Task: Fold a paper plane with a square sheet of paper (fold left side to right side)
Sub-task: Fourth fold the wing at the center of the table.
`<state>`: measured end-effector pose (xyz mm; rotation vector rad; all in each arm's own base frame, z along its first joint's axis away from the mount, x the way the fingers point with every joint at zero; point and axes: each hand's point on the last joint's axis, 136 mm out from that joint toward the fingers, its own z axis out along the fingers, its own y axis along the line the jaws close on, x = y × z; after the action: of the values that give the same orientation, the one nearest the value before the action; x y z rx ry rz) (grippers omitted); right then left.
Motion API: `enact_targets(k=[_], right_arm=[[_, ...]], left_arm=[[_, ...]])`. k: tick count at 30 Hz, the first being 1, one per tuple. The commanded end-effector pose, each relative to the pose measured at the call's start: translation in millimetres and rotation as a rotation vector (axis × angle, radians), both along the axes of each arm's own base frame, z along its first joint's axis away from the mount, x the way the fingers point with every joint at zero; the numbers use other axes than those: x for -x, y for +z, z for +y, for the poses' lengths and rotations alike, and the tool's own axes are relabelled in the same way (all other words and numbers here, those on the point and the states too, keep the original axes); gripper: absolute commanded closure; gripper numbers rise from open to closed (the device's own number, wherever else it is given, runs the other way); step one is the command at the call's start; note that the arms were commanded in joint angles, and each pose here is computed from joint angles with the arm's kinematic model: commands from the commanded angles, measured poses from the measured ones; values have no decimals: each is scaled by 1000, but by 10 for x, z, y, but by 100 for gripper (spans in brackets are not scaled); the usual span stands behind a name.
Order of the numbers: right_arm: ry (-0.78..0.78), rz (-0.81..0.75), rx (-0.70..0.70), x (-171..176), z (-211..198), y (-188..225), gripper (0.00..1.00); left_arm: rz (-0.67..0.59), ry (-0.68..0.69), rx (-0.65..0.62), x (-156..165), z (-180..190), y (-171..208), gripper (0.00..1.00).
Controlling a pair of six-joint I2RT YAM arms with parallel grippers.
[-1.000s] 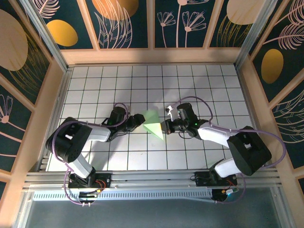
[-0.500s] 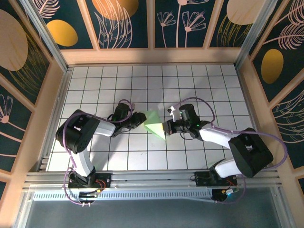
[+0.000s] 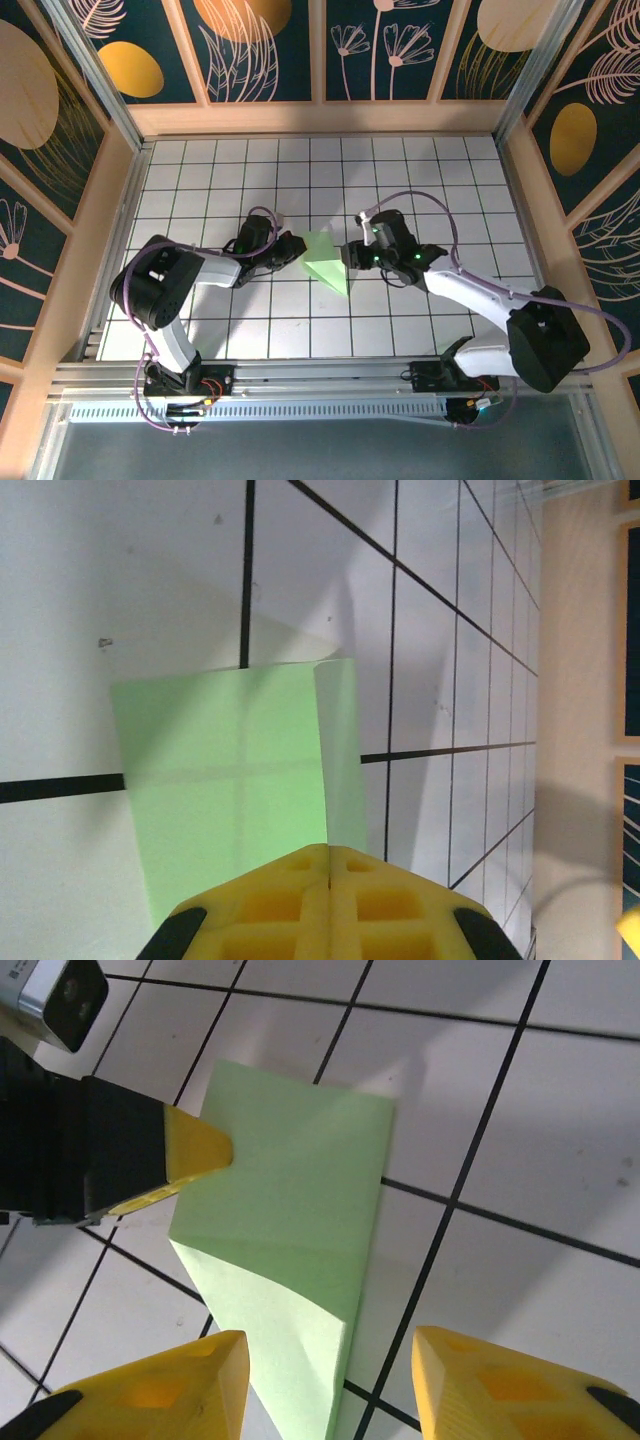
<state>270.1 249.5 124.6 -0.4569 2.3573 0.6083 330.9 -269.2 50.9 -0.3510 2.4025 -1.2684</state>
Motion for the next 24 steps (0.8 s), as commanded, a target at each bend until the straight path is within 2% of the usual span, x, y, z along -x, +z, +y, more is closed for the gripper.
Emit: enact_targets(k=[1,6,9,21,24], right_arm=[[-78,-37,228,93,-104,-89,53],[-85,-48,395,270,106,-328,52],[-87,-72,472,316,228,-439,47],[-52,-111,638,344,472,-799,45],[-57,-117,653,332,470,-838,45]], left_arm=[[-6,-10,22,-2,-23,126,100],[1,-18,30,15,-46,136,100],[4,-25,28,27,-60,135,100],[15,-33,13,46,-75,114,100],[-8,-32,22,34,-80,220,100]])
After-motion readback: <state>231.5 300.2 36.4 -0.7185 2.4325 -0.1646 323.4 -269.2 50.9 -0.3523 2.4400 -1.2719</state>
